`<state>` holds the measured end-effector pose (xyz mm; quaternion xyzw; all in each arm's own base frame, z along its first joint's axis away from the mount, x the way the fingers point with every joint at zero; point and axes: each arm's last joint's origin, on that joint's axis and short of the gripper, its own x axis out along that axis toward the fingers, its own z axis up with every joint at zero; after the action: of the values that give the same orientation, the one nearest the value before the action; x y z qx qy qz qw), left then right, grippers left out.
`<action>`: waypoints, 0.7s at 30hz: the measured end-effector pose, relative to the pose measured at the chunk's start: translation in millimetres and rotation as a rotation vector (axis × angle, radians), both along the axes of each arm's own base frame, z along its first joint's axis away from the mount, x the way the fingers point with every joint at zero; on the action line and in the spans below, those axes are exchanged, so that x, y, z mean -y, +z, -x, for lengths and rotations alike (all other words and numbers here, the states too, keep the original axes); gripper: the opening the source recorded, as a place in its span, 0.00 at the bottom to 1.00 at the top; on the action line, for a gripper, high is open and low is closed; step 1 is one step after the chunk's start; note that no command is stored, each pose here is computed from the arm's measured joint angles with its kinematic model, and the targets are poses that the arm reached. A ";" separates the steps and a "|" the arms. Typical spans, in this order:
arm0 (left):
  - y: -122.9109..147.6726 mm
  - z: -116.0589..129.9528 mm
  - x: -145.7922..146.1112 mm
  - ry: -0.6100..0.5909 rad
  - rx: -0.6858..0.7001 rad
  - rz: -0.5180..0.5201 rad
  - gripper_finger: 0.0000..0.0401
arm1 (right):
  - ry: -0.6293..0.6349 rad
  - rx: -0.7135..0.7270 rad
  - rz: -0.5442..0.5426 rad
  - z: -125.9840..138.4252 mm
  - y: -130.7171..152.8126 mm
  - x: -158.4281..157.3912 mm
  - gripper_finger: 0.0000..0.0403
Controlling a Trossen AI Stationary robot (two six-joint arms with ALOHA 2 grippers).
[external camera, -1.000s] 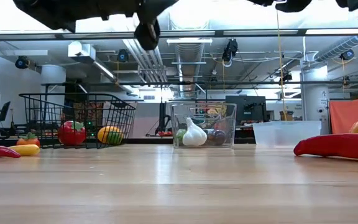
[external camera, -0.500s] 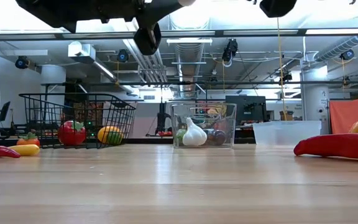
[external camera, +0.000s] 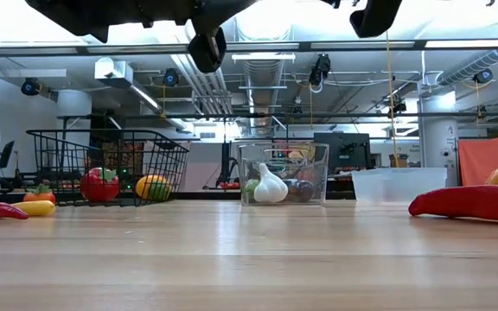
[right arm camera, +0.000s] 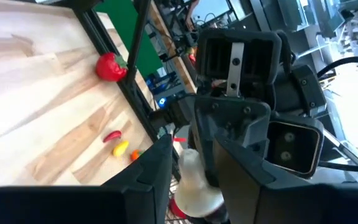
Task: Sort produce into baskets
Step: Put the brown mushroom into the right transparent bin
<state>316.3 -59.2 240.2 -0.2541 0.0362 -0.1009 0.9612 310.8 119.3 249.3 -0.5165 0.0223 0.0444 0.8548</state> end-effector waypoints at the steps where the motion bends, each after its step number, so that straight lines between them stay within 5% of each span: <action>1: -0.1 0.0 0.0 0.000 -0.001 0.000 0.12 | -0.002 0.000 0.005 -0.3 0.0 0.7 0.27; 21: -0.5 -0.2 -1.1 0.030 -0.002 -0.013 0.14 | -0.020 -0.018 0.027 -2.5 -2.0 6.9 0.04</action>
<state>316.6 -58.1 239.7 -0.2483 0.0341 -0.0859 0.9643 313.3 112.4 247.3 -0.5272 0.0355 0.0402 0.8481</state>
